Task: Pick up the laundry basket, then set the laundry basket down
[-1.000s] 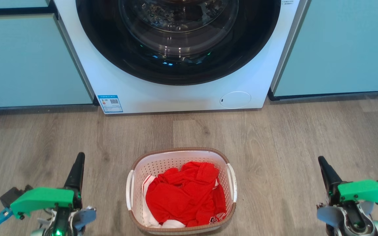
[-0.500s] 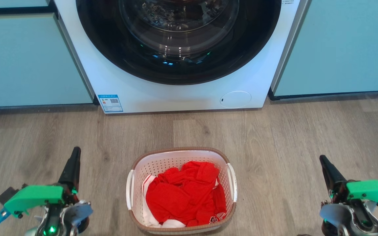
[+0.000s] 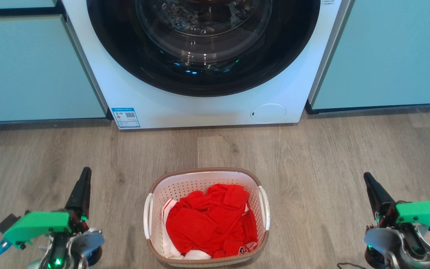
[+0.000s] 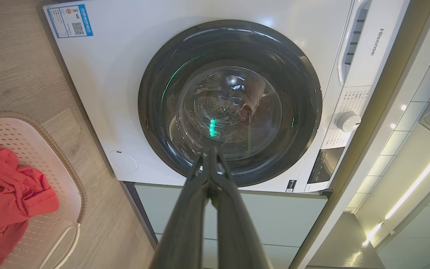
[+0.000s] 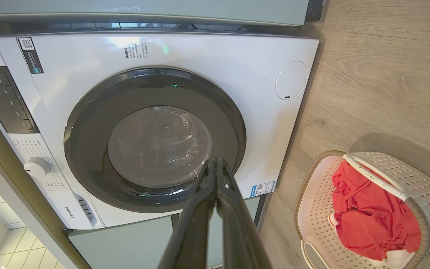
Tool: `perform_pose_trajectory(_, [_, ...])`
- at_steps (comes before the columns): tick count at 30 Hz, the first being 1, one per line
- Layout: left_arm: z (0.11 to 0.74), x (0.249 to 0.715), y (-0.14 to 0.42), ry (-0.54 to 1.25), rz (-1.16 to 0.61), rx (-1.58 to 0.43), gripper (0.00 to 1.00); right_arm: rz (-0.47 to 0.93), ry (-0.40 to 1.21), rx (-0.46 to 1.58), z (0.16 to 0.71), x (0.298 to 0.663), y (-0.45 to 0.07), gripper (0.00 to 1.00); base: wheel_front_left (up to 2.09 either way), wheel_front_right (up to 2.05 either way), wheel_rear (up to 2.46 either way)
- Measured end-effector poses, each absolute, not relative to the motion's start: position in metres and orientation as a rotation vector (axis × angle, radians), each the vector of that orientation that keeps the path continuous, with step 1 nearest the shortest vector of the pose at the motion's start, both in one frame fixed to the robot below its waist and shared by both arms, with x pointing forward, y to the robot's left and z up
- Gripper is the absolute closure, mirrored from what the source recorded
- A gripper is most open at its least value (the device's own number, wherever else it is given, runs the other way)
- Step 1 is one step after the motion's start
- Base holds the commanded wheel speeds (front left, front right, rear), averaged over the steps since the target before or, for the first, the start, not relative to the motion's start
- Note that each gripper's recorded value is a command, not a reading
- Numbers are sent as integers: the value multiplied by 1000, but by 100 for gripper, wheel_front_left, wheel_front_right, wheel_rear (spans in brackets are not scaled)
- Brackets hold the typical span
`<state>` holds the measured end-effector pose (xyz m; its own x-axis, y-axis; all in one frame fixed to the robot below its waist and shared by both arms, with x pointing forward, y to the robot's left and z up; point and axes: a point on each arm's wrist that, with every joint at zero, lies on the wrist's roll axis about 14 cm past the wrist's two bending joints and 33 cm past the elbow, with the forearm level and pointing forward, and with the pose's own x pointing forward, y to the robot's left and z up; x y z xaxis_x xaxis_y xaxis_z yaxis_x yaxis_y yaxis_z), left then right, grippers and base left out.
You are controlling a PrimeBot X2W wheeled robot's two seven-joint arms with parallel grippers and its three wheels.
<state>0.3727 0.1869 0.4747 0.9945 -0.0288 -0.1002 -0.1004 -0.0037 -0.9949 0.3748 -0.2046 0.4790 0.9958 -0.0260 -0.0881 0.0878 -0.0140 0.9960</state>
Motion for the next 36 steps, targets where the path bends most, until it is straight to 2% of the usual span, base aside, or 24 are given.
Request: perform_pose_trajectory(36, [475,373,191,93,64,-1578,100,-90,48,1584,479,375,-206,100,0,0,0])
